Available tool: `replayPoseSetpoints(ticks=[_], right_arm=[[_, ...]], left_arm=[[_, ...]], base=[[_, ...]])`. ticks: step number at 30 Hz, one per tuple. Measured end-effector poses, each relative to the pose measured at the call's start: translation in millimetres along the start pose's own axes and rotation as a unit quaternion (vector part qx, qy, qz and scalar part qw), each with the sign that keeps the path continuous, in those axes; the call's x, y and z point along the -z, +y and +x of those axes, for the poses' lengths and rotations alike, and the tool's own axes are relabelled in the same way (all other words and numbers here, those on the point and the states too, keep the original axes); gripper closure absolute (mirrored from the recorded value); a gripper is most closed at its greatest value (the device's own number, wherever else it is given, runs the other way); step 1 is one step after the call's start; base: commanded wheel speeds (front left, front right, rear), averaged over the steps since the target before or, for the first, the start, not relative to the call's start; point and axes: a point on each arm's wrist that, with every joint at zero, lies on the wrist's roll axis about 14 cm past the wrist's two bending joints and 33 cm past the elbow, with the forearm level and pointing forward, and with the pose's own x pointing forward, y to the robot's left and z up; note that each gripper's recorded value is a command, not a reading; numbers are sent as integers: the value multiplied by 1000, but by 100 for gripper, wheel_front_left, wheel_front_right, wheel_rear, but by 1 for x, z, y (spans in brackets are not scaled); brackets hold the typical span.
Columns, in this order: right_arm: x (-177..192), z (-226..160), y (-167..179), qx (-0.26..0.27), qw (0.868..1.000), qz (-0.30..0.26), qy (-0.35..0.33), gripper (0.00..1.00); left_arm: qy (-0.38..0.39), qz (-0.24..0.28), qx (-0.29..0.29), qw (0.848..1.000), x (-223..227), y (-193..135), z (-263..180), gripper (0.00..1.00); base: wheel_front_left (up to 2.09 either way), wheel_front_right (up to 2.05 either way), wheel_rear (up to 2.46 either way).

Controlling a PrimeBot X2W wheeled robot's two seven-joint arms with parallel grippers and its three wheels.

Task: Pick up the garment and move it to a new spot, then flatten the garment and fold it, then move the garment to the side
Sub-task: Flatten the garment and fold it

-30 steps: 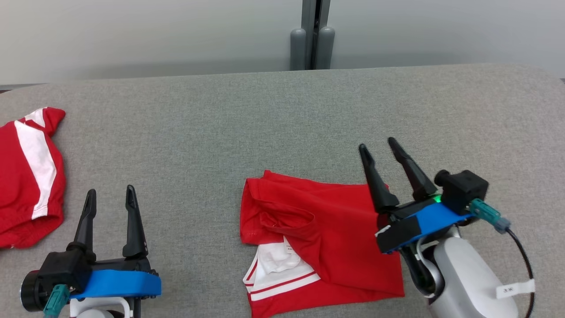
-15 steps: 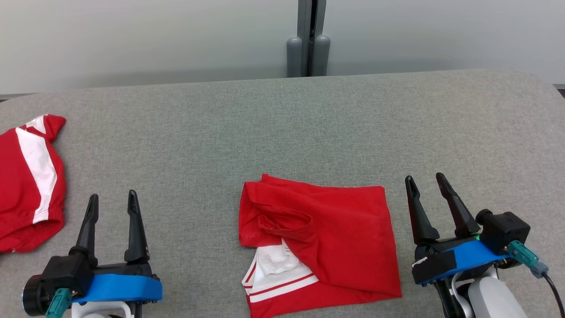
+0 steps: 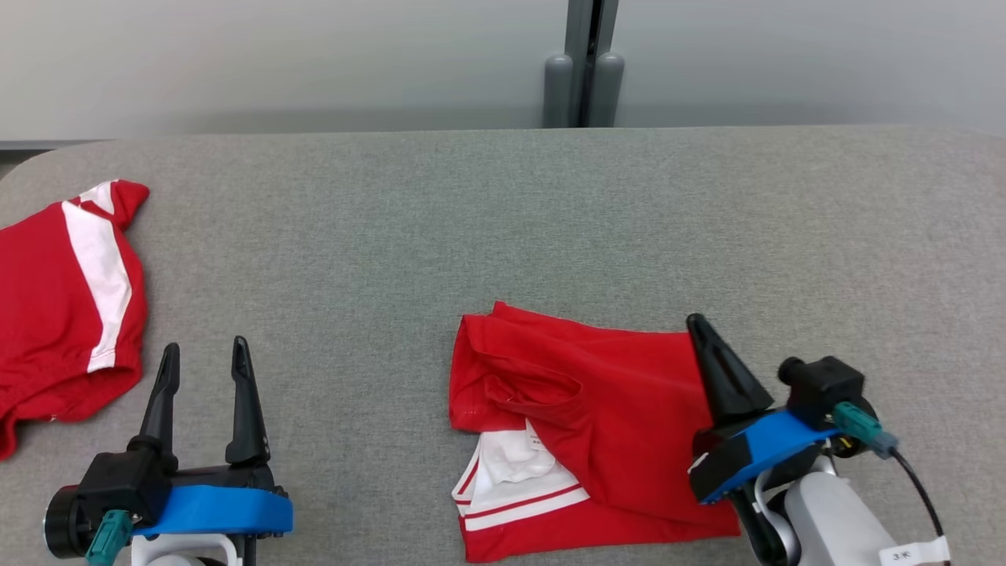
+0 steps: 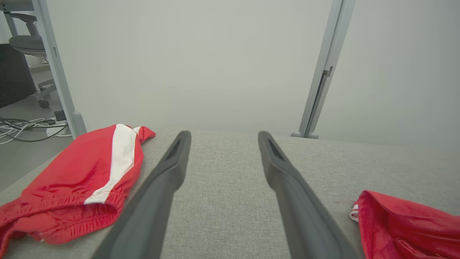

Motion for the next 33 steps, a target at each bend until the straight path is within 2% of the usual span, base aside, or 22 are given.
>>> replayPoseSetpoints(ticks=[6,13,21,26,29,33], right_arm=[[33,8,31,-51,997,-10,54,100],[73,1,71,-113,986,-14,119,100],[96,-23,125,-192,969,1,157,100],[96,-35,152,-228,960,24,160,100],[88,-31,151,-224,963,28,149,100],[64,-16,128,-183,976,34,110,100]], left_arm=[[2,1,-9,1000,1,6,-1,0],[5,2,-15,1000,2,10,-3,0],[4,1,-17,1000,1,11,-3,0],[4,-2,-14,1000,2,9,-3,0],[3,-3,-12,1000,1,7,-1,0],[-1,-3,-6,1000,-1,4,2,0]], base=[[0,0,0],[0,0,0],[0,0,0],[0,0,0],[0,0,0],[0,0,0]])
